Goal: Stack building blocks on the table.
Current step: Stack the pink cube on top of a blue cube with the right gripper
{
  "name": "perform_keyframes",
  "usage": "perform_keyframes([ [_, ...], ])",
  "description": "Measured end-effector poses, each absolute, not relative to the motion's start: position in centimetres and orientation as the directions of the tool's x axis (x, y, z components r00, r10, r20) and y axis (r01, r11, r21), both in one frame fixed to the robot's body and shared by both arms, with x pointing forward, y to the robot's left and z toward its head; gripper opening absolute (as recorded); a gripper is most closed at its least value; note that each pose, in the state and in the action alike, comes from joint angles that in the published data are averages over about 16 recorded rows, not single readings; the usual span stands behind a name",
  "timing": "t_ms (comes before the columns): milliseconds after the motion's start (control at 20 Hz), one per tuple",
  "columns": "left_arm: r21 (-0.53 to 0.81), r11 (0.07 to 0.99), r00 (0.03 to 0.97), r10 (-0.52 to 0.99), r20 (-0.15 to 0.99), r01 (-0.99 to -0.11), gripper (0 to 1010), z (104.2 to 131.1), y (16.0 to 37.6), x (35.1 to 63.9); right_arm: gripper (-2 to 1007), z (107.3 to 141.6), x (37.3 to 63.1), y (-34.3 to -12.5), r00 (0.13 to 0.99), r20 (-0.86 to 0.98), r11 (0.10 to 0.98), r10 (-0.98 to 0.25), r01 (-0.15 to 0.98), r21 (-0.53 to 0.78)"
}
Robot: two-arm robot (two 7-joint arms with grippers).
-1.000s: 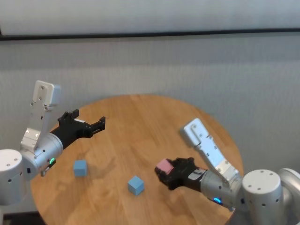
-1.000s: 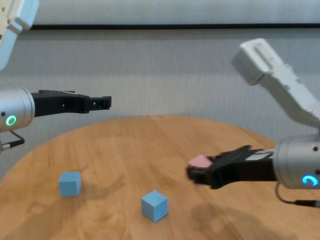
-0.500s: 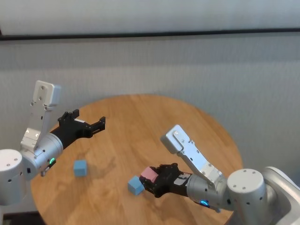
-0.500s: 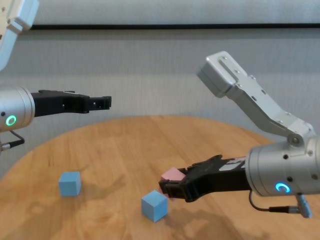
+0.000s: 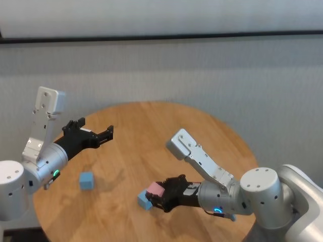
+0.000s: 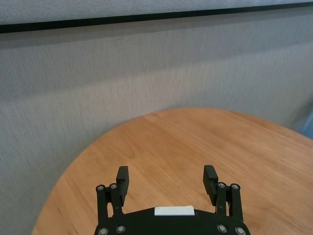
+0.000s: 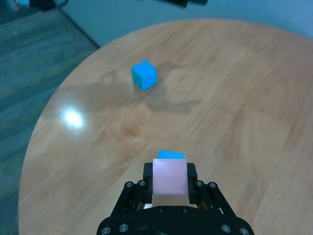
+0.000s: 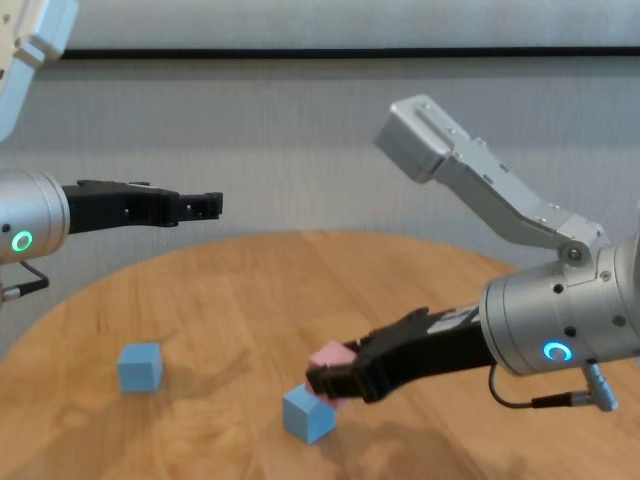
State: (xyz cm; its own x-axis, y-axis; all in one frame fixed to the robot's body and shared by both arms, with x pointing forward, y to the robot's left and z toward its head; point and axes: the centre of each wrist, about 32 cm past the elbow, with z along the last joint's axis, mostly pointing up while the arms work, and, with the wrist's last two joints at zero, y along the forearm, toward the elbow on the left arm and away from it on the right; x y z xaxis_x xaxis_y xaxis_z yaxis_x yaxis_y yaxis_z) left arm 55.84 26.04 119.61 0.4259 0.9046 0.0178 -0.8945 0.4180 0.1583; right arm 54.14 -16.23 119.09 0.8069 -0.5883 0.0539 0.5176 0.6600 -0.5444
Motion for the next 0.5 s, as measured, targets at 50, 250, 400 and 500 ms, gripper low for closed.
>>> perform_keyframes([
  [50,0.158,0.418,0.426,0.905,0.018,-0.895,999,119.6,26.0,55.8,369,119.2,54.3,-16.2,0.810,0.054,0.660,-0.583,0.511,-0.551],
  [250,0.158,0.418,0.426,0.905,0.018,-0.895,999,119.6,26.0,55.8,369,119.5,54.8,-16.2,0.822,0.054,0.654,-0.567,0.489,-0.577],
  [400,0.158,0.418,0.426,0.905,0.018,-0.895,999,119.6,26.0,55.8,369,119.7,55.1,-16.1,0.827,0.055,0.648,-0.560,0.478,-0.592],
  [500,0.158,0.418,0.426,0.905,0.018,-0.895,999,119.6,26.0,55.8,369,119.8,55.3,-16.0,0.828,0.056,0.645,-0.557,0.475,-0.599],
])
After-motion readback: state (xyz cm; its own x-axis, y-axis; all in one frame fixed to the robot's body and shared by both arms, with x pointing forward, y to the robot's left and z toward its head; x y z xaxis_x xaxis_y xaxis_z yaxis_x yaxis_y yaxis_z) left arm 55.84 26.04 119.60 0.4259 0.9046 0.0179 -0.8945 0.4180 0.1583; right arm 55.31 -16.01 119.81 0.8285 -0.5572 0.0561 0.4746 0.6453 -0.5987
